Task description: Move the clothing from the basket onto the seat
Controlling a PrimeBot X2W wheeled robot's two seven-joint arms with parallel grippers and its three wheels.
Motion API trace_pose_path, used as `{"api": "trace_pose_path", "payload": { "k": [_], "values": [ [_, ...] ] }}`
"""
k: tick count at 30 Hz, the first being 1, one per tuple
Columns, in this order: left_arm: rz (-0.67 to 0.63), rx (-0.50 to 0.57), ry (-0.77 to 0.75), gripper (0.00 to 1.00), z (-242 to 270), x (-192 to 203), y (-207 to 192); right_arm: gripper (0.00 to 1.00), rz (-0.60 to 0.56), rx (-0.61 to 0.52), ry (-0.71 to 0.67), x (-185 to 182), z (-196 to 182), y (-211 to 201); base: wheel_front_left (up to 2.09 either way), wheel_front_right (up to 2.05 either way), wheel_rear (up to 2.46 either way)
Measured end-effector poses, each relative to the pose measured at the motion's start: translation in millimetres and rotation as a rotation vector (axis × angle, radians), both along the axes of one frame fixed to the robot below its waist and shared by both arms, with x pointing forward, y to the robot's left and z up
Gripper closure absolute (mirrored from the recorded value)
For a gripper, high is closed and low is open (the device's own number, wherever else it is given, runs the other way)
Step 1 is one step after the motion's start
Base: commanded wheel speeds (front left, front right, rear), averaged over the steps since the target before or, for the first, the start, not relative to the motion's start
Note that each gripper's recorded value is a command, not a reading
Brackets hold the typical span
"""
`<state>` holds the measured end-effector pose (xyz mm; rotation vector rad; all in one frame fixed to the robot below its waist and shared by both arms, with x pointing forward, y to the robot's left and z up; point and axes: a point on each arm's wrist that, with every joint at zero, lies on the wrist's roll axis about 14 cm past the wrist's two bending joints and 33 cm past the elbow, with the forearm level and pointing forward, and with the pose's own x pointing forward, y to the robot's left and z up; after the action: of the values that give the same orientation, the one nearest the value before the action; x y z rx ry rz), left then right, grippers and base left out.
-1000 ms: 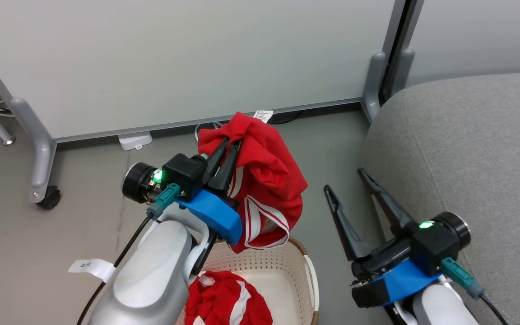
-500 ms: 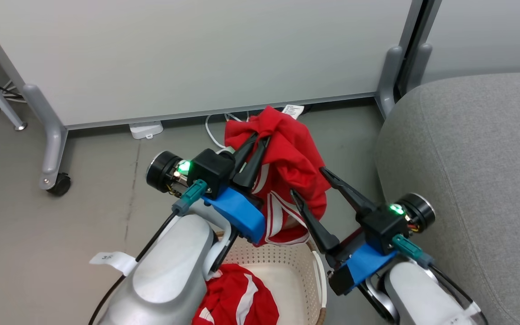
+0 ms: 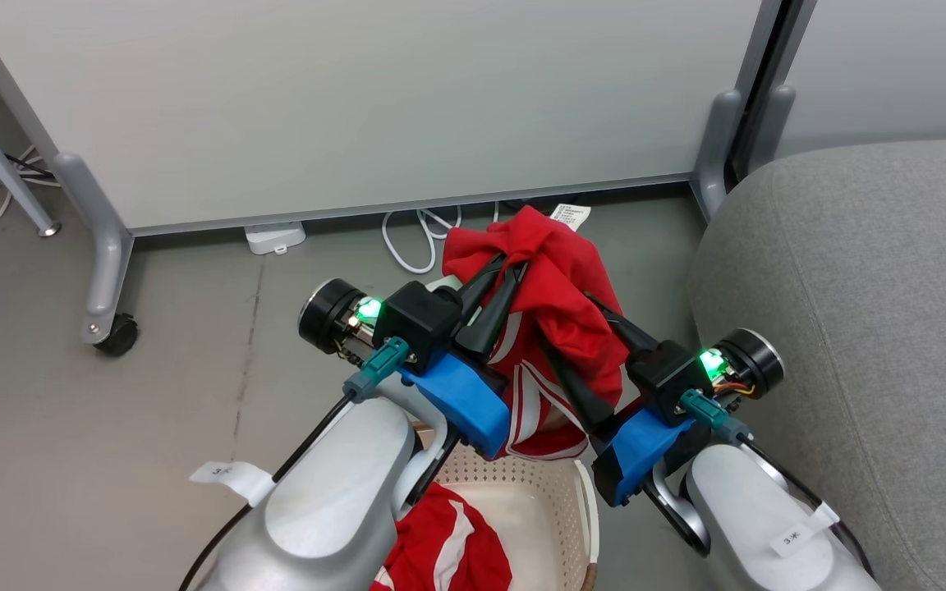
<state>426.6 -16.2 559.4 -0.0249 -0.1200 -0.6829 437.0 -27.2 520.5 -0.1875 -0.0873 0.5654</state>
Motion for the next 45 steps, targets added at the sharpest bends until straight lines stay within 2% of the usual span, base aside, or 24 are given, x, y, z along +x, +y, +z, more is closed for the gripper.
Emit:
{"api": "trace_pose_path", "payload": {
  "k": [22, 23, 24, 35, 45],
  "values": [
    [-0.008, -0.007, -0.014, 1.0, 4.3, -4.0, -5.3, 1.0, -0.008, 0.065, 0.002, -2.9, 9.5, 1.0, 0.0, 0.0, 0.0],
    [-0.004, -0.007, -0.014, 0.52, 4.2, -3.5, -5.0, 1.0, -0.008, 0.068, 0.002, -2.8, 10.0, 0.9, 0.0, 0.0, 0.0],
    [-0.004, -0.008, -0.013, 0.0, 3.9, -3.3, -5.0, 1.0, -0.009, 0.072, 0.002, -2.6, 10.3, 0.7, 0.0, 0.0, 0.0],
    [0.005, -0.012, -0.016, 0.0, 4.1, -0.9, -3.9, 1.0, -0.038, 0.116, 0.01, -1.2, 11.6, -7.0, 0.0, 0.0, 0.0],
    [-0.02, -0.016, -0.012, 0.0, -0.2, 2.5, -15.1, 1.0, -0.136, 0.16, 0.023, 0.2, 6.8, -39.2, 0.0, 0.0, 0.0]
  ]
}}
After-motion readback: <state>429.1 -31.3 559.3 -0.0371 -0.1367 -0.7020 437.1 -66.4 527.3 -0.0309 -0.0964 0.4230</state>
